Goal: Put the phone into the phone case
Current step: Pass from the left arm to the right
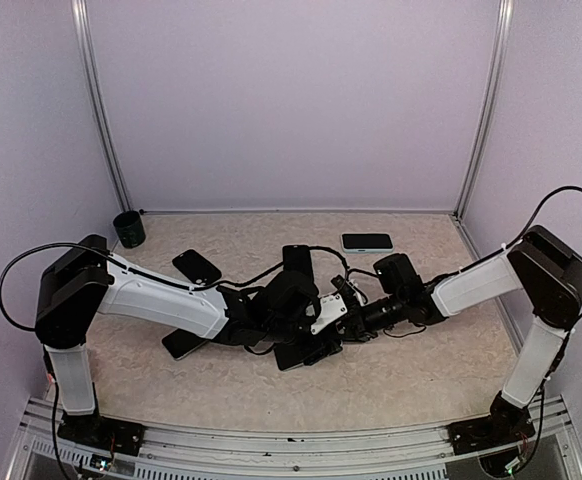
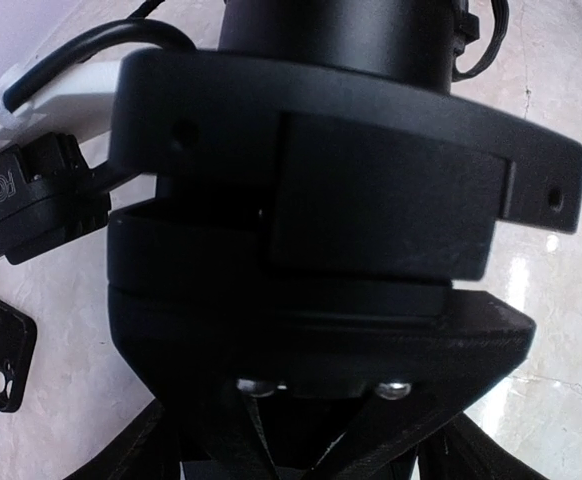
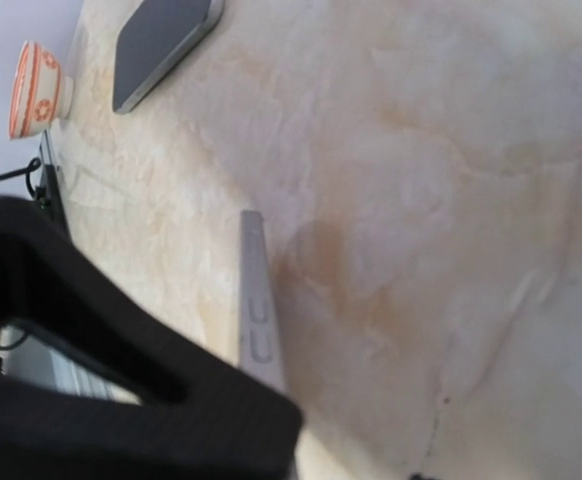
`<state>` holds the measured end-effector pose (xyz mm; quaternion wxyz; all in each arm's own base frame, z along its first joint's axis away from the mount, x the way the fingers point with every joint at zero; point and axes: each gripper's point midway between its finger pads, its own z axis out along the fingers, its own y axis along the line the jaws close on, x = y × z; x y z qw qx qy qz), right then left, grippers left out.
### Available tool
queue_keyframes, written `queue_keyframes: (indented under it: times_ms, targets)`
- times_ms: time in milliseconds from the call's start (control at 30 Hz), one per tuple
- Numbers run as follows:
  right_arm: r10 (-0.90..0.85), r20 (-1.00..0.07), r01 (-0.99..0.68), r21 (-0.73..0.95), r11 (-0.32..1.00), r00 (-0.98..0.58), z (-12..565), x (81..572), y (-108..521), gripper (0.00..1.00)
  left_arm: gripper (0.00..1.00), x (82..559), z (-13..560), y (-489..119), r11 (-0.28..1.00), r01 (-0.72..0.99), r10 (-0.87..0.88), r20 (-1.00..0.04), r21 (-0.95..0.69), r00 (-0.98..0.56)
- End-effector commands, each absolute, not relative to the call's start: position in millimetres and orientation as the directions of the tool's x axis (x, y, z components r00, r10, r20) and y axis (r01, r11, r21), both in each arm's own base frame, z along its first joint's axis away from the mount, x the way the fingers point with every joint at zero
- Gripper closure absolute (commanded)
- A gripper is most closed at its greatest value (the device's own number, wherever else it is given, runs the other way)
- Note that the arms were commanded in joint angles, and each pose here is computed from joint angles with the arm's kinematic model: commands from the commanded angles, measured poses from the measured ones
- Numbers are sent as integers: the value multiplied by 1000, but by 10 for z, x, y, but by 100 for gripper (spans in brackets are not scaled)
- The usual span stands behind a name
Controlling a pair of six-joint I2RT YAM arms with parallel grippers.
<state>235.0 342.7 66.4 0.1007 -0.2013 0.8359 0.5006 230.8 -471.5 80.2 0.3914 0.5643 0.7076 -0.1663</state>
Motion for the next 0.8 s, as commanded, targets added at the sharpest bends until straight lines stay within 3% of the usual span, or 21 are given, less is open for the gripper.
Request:
queue_keyframes:
  times_ms: [0, 400, 667, 767]
  targets:
    - [-247, -392, -460, 805, 374, -886, 759, 2339, 3539, 54, 41, 2311, 988, -4794, 315, 922, 626, -780, 224, -25]
    - [-253, -385, -456, 814, 361, -887, 785, 2328, 3570, 83, 41, 2298, 944, -4784, 315, 922, 633, -774, 224, -28]
    - [-252, -387, -456, 821, 344, -887, 843, 2323, 3596, 99, 35, 2298, 943, -4775, 318, 921, 632, -774, 225, -29]
    - [-249, -394, -460, 822, 334, -885, 882, 2328, 3608, 100, 32, 2299, 947, -4776, 318, 921, 630, -776, 225, -28]
